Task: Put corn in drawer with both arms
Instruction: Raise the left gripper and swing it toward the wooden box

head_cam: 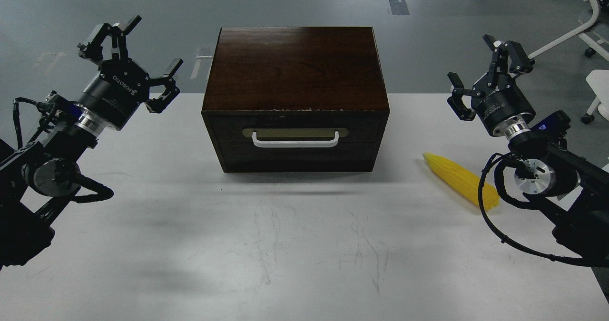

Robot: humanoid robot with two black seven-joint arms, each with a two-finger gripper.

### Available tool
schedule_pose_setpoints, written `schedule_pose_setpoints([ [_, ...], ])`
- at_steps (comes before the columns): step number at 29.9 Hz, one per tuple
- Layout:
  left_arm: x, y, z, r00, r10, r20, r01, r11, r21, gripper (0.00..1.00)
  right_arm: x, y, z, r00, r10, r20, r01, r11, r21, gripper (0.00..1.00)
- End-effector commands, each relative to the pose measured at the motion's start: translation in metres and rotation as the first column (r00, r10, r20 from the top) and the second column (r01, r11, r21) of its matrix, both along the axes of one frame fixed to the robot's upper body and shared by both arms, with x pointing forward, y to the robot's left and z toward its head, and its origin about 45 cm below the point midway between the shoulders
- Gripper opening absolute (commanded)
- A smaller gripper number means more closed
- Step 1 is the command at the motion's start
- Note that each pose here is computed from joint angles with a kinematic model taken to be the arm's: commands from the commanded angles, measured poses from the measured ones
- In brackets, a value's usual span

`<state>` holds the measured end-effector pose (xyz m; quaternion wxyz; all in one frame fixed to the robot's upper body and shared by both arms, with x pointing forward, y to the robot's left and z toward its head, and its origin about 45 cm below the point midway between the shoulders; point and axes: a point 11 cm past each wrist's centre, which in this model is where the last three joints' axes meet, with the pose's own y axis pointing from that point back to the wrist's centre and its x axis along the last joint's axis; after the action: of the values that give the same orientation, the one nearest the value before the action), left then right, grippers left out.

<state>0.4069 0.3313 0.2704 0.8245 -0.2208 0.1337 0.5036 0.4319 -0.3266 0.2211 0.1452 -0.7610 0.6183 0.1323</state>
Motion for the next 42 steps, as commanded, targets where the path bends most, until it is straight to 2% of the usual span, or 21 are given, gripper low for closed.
schedule_pose_setpoints([
  [1, -0.001, 0.004, -0.001, 1.0, 0.01, -0.004, -0.01, 1.0, 0.002, 0.99, -0.001, 0.0, -0.002, 1.0, 0.001, -0.004, -0.001, 1.0, -0.002, 1.0],
  [14, 0.003, 0.014, -0.001, 1.0, 0.03, -0.005, -0.03, 0.999, 0.025, 0.99, 0.0, 0.002, -0.004, 1.0, 0.015, -0.006, -0.015, 1.0, -0.02, 1.0],
  [23, 0.021, 0.056, 0.012, 0.99, 0.143, 0.009, -0.144, 0.987, 0.071, 0.99, 0.005, 0.003, 0.007, 1.0, 0.013, 0.018, -0.012, 1.0, -0.011, 1.0],
  [33, 0.025, 0.054, 0.023, 0.994, 0.108, 0.021, -0.11, 0.99, 0.093, 0.99, 0.012, -0.007, 0.015, 0.999, -0.007, 0.031, 0.008, 0.999, -0.045, 1.0],
  [38, 0.026, 0.063, 0.048, 0.992, 0.103, 0.071, -0.113, 0.98, 0.164, 0.99, 0.015, -0.016, 0.019, 0.998, 0.032, 0.052, -0.03, 0.999, -0.032, 1.0],
  [42, 0.028, 0.048, 0.088, 0.984, 0.005, 0.177, -0.067, 0.936, 0.345, 0.99, 0.014, -0.019, 0.019, 0.996, 0.066, 0.061, -0.065, 0.998, -0.017, 1.0],
])
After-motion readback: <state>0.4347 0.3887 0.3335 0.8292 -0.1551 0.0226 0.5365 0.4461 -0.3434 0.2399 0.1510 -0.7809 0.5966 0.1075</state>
